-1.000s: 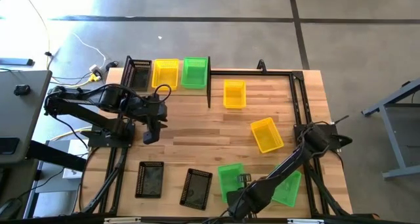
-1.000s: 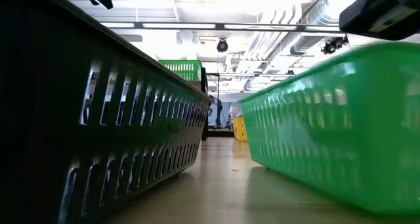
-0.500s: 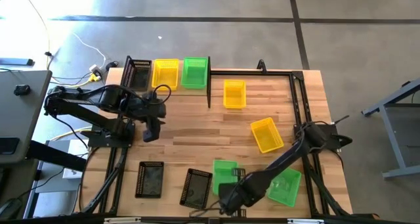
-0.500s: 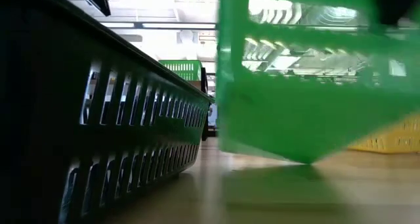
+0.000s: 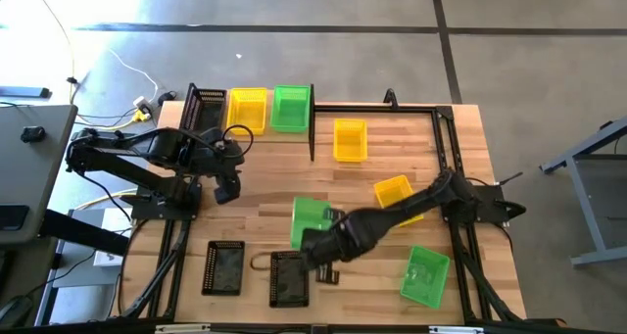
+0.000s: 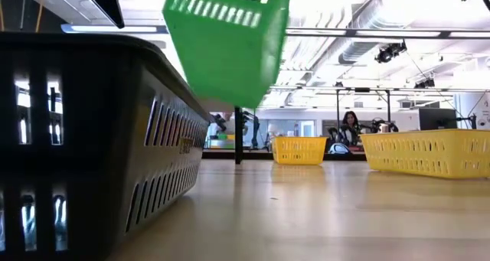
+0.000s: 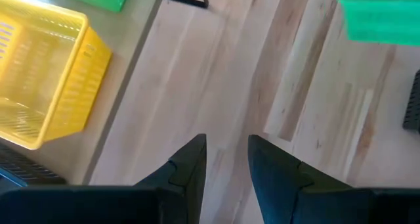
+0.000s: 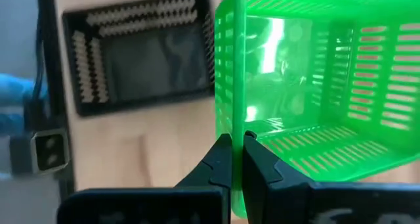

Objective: Stack baskets on shelf by color
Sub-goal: Stack the left green bin on top of the green bin

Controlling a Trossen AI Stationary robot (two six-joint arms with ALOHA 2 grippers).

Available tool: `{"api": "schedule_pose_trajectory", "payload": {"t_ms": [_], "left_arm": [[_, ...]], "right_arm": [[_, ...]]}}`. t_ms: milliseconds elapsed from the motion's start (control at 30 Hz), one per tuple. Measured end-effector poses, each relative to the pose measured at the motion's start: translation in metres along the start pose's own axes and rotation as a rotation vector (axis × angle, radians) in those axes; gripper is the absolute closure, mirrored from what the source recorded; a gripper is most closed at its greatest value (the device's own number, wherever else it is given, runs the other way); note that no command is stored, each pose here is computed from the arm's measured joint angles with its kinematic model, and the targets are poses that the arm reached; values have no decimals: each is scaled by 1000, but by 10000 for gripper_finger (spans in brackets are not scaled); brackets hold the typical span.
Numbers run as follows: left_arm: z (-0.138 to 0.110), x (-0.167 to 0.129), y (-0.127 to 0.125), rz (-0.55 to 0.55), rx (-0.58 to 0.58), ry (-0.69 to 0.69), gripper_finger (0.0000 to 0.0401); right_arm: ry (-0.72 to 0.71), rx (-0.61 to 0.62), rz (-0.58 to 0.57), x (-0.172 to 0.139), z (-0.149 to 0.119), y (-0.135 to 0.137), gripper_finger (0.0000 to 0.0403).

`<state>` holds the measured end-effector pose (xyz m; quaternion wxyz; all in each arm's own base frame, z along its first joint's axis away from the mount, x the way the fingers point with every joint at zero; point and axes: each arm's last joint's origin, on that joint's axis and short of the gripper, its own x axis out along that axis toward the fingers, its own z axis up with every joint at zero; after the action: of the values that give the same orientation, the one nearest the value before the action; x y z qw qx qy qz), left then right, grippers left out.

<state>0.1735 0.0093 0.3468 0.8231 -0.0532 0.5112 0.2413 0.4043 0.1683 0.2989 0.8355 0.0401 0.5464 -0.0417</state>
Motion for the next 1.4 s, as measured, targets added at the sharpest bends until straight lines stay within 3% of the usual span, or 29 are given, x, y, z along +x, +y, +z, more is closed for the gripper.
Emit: {"api": "schedule_pose_trajectory", "payload": {"t_ms": [433, 733, 1067, 1400], "left_arm": [[0, 0, -1, -29, 15, 11, 300], [0, 0, -1, -27, 24, 9, 300], [1, 1, 1, -19, -92, 7, 300], [8, 3, 7, 4, -205, -44, 300]], "right_arm": [[-215, -6, -163, -45, 54, -81, 403], [-243, -82, -288, -54, 68, -132, 403], [-200, -172, -444, -53, 77, -195, 403], [-232, -184, -438, -55, 84, -243, 403]]}}
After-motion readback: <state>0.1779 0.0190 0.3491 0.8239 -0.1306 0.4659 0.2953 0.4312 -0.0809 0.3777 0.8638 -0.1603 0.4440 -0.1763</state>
